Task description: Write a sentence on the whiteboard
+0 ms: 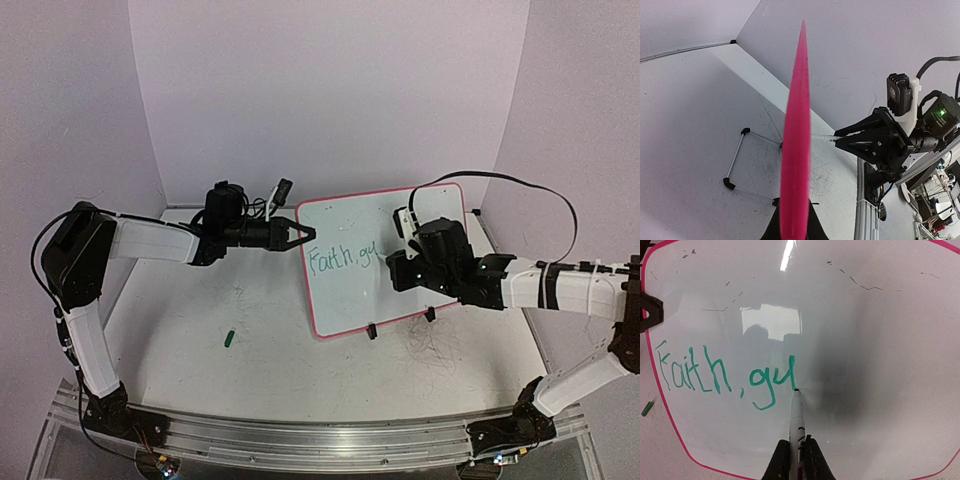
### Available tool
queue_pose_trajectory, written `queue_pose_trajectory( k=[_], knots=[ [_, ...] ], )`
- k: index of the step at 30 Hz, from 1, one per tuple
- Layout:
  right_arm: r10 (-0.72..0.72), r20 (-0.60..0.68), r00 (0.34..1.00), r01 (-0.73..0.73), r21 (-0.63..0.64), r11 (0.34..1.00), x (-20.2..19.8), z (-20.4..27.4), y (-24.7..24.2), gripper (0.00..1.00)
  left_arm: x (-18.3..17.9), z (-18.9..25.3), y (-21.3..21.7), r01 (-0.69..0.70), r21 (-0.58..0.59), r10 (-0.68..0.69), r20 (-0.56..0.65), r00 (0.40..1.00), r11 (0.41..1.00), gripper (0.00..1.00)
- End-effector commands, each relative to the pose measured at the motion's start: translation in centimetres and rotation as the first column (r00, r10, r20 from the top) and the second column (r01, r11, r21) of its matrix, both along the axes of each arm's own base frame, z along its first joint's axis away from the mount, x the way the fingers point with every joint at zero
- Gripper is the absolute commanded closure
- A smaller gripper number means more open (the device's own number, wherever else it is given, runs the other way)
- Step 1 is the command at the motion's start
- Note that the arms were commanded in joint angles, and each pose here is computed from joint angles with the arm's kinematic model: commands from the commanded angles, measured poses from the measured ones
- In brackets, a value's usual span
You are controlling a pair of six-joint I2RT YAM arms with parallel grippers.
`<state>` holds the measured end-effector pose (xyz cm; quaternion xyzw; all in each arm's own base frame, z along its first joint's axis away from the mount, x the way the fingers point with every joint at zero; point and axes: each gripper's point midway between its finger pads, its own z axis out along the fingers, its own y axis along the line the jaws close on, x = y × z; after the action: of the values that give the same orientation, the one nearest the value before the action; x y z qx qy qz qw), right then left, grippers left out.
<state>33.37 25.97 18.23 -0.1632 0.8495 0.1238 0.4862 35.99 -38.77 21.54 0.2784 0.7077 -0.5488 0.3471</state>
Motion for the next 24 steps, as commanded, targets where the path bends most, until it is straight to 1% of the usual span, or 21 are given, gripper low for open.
queue_pose_trajectory(
  k=[1,5,12,17,24],
  knots=[
    [-0.053,0.063,0.997,0.052,0.018,0.998,0.3,2.9,-1.3,1.00,1.1,-0.9,0.9,-0.081,0.067,0.082,-0.020,0.996,0.995,1.00],
    [-0.041,0.088,0.995,0.036,0.055,0.998,1.0,4.5,-0.7,1.00,1.1,-0.9,0.9,-0.082,0.068,0.083,-0.019,0.996,0.994,1.00],
    [-0.019,0.105,0.994,0.009,0.098,0.995,1.7,5.5,0.8,1.00,1.1,-0.7,0.9,-0.082,0.066,0.083,-0.018,0.996,0.994,1.00],
    [-0.021,0.113,0.993,0.011,0.087,0.996,2.1,5.5,0.9,1.00,1.2,-0.8,0.9,-0.082,0.067,0.084,-0.020,0.996,0.994,1.00],
    [-0.055,0.097,0.994,0.050,0.045,0.998,2.6,3.8,0.4,1.00,1.2,-0.7,0.8,-0.080,0.066,0.081,-0.017,0.997,0.995,1.00]
  ],
)
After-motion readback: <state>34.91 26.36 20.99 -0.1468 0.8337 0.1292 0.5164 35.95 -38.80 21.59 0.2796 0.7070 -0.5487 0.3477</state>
